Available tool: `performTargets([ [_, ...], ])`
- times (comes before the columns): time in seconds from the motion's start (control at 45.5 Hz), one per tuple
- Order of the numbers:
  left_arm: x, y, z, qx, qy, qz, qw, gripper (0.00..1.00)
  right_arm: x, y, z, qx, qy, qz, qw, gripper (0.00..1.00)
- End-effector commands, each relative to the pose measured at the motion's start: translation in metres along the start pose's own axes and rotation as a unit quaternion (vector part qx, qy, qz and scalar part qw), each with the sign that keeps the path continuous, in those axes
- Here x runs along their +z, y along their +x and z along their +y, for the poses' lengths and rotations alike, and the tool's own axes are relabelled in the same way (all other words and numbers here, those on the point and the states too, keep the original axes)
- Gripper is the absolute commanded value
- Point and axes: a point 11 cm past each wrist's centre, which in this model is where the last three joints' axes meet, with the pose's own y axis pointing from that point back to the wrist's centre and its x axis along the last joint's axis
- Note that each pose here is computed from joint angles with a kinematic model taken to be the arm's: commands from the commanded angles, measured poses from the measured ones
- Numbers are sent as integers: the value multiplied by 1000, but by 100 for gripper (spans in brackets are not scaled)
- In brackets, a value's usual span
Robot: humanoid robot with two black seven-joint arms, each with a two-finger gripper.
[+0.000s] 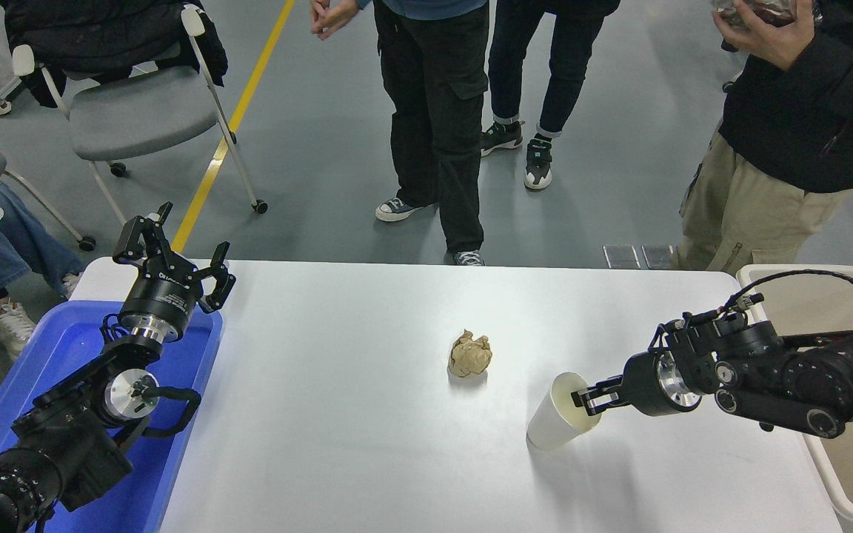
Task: Dispose of the paper cup in the dustbin
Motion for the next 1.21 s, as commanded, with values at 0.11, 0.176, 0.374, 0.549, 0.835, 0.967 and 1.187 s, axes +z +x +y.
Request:
performTargets([
  [0.11, 0, 0, 0, 1, 0, 0, 1000, 100, 11, 54, 54, 38, -27, 13, 999, 0],
  [0.176, 0, 0, -1, -1, -1, 0, 1000, 100, 0, 70, 76, 42, -20, 10, 999, 0],
  [0.374, 0, 0, 0, 0, 0, 0, 1000, 100, -18, 105, 120, 51, -22, 15, 998, 0],
  [0.549, 0, 0, 0, 0, 0, 0, 1000, 100, -31, 127, 148, 56, -34, 38, 997, 0],
  [0.835, 0, 0, 0, 1, 0, 0, 1000, 100, -33, 140, 162, 66, -43, 30, 996, 0],
  [0.967, 0, 0, 0, 0, 0, 0, 1000, 100, -25, 135, 164, 61, -53, 28, 996, 0],
  [1.187, 0, 0, 0, 0, 0, 0, 1000, 100, 11, 134, 179, 87, -88, -3, 992, 0],
])
